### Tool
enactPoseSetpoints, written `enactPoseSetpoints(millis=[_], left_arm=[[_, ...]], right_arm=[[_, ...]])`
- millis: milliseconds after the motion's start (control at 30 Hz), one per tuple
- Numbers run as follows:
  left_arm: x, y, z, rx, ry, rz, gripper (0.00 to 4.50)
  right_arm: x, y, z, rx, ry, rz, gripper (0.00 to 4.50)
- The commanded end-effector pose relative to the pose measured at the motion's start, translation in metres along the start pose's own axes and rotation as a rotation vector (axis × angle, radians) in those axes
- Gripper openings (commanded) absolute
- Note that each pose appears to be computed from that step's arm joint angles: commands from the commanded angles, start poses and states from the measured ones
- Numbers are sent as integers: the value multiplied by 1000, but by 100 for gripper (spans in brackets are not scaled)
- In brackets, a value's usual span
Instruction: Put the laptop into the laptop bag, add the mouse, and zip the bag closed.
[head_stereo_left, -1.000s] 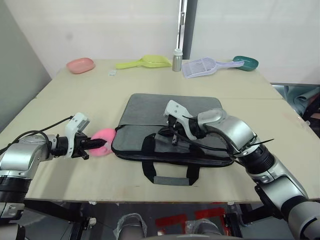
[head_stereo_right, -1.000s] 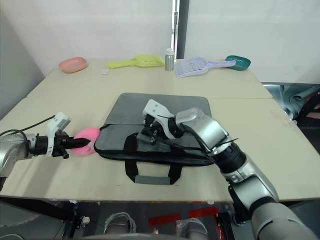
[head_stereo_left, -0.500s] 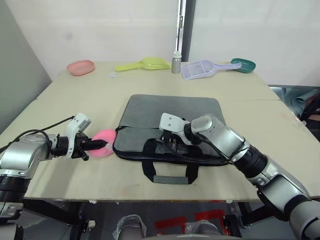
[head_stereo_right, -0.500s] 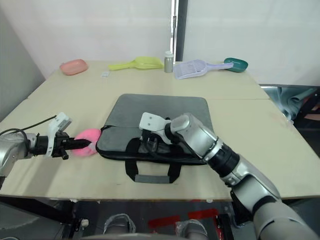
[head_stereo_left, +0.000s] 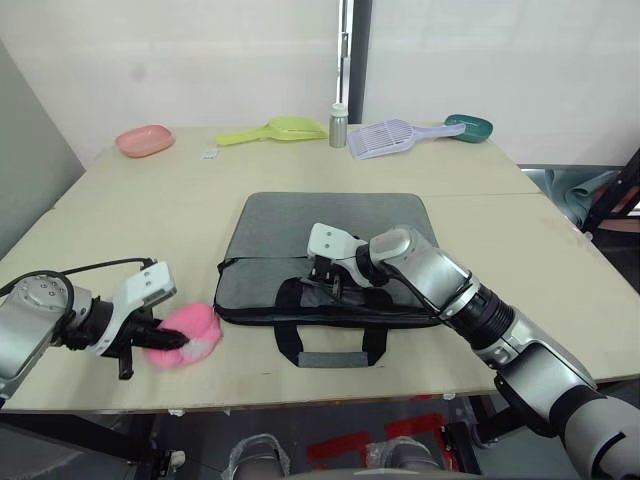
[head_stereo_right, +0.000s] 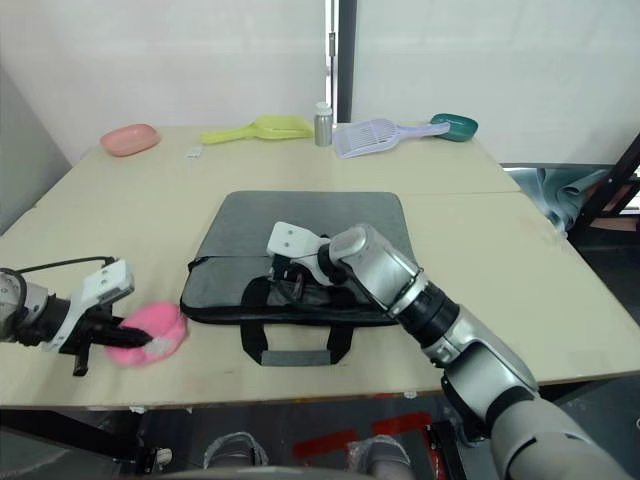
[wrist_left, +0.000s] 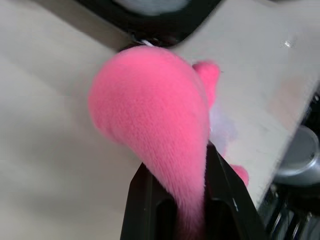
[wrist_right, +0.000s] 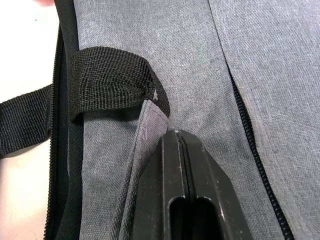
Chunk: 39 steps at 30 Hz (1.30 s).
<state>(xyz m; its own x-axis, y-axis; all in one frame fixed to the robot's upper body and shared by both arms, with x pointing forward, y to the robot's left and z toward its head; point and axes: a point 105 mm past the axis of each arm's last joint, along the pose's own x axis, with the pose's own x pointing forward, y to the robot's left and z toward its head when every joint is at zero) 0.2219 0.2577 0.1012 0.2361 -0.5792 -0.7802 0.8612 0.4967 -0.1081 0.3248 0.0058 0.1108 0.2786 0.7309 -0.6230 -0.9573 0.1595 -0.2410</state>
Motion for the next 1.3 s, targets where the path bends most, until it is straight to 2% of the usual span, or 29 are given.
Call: enactPoseSetpoints(millis=[33,133,200,433,600,667,833,933,1000,1167,1300], left_arm=[[15,-32,10,32,-33,-129,4],[37,-58,24,21,-104,-212,4],[52,-63,33,-16,-157,-210,4],[106,-34,64,-133,-239,-9,4],[124,-38,73,-126,-229,5,4],[123,-42,76,-115,-243,-11,96],[100,-39,78,-121,-296,-31,257],[72,-39,84,-105,-364,-62,372],[53,-29,90,-107,-419,-28,445],[-7,-30,99,-45,-528,-97,449],[-34,-28,78,18,-451,-98,449]], right_arm=[[5,-3,-21,45,82,-14,0],[7,-3,-19,43,78,-13,0],[8,-2,-16,42,71,-10,0],[13,-2,-11,41,57,-7,0],[12,-3,-10,44,55,-11,0],[12,-3,-10,44,55,-11,0],[11,-5,-10,47,53,-17,0],[9,-8,-9,51,47,-21,0],[8,-10,-7,55,39,-22,0],[2,-15,2,79,-2,-12,0],[-6,-14,17,112,-64,36,0]])
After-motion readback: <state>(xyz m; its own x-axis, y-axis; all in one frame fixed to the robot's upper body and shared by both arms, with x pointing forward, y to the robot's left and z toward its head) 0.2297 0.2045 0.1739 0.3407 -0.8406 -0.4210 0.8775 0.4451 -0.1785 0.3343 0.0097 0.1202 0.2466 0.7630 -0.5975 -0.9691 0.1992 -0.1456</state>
